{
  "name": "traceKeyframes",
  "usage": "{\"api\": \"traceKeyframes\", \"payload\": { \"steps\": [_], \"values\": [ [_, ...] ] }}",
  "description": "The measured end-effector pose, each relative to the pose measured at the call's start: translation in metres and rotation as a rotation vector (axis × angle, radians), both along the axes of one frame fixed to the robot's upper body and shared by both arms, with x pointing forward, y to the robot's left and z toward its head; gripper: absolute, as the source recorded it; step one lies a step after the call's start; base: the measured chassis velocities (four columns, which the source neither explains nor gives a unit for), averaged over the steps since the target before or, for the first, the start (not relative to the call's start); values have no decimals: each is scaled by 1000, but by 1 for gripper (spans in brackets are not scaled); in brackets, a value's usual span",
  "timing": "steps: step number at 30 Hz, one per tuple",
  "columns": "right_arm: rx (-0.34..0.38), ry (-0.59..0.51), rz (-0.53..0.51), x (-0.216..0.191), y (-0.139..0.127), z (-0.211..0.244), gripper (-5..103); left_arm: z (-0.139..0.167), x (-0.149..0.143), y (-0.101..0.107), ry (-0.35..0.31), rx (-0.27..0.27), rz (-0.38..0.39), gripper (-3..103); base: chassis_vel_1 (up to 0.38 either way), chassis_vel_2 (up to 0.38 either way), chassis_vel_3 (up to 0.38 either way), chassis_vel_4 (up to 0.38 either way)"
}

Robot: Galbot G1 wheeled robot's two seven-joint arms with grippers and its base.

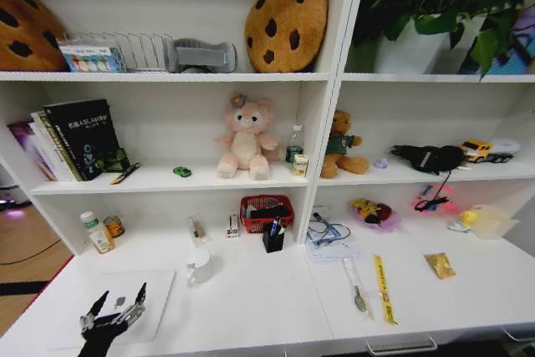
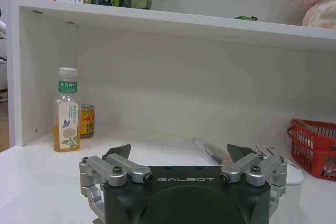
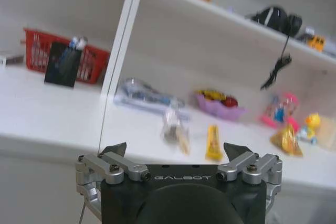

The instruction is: Organize the objects on the table.

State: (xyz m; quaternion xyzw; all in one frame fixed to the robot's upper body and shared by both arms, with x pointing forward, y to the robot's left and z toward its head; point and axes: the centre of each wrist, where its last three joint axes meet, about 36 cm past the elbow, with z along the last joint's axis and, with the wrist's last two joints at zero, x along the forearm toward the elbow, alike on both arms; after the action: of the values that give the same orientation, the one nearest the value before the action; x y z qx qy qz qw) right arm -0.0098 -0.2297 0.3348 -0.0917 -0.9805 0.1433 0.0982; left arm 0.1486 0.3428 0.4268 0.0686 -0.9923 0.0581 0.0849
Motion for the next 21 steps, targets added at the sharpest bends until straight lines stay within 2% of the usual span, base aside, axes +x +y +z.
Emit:
{"api": "traceKeyframes", "payload": {
  "steps": [3,6,8,9,11,15,21],
  "values": [
    [-26,-51,26,27,-2,22,100,0,0,0,0,0,0,100,0,0,0,0],
    [-9,-91,33,50,-3,41,100,0,0,0,0,0,0,100,0,0,0,0],
    [31,-112,29,76,-1,67,100,0,0,0,0,0,0,100,0,0,0,0],
    [31,-112,29,76,-1,67,100,0,0,0,0,0,0,100,0,0,0,0],
    [83,-107,21,98,1,87,100,0,0,0,0,0,0,100,0,0,0,0],
    [140,-115,18,126,-2,103,100,0,0,0,0,0,0,100,0,0,0,0],
    [157,-137,-6,161,-8,112,100,0,0,0,0,0,0,100,0,0,0,0]
  ]
}}
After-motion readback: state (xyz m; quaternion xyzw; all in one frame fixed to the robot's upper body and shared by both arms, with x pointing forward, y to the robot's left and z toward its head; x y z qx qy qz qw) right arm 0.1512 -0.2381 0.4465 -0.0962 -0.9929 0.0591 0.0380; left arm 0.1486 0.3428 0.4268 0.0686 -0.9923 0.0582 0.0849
